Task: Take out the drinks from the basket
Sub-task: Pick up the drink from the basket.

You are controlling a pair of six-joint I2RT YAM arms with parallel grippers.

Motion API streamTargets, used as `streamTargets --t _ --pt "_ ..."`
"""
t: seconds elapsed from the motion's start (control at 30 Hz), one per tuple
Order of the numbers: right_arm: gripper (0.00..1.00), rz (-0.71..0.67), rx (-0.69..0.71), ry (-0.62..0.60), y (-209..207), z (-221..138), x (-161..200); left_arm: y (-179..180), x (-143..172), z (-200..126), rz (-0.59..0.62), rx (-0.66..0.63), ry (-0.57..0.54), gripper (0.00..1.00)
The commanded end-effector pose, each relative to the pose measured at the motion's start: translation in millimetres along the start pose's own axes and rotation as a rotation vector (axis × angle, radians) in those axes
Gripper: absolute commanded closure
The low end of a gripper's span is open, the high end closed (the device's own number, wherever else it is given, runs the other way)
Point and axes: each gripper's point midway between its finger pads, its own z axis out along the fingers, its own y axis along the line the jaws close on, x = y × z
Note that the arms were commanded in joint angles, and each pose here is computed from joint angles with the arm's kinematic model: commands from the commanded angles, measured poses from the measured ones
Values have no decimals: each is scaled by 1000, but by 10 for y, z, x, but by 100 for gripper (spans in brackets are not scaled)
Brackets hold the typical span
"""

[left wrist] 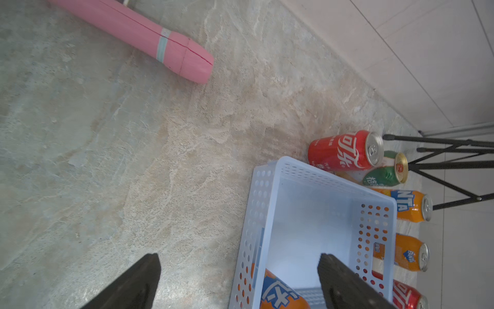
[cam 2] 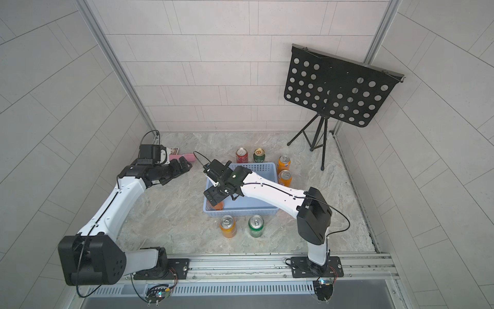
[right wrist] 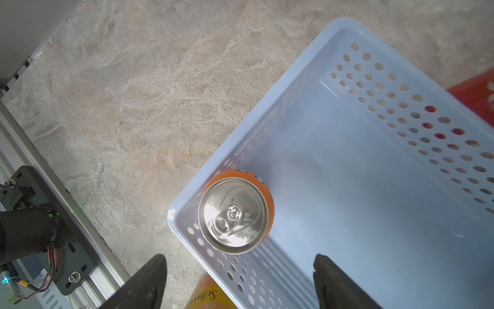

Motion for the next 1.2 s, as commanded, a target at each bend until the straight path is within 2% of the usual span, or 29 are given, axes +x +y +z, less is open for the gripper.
streamTargets --t 0.0,0.47,0.87,1.0,1.17 --pt "11 -1 -2 33 33 19 12 52 19 -6 -23 23 17 0" --pt "11 -20 32 109 6 355 51 -1 31 50 -34 77 47 0" --pt "13 -20 43 174 -1 575 252 4 34 61 -42 80 50 0" --pt "17 -15 49 176 -6 618 262 7 35 63 -43 79 49 0" --pt "29 -12 48 181 -9 632 280 4 39 67 -42 81 51 0"
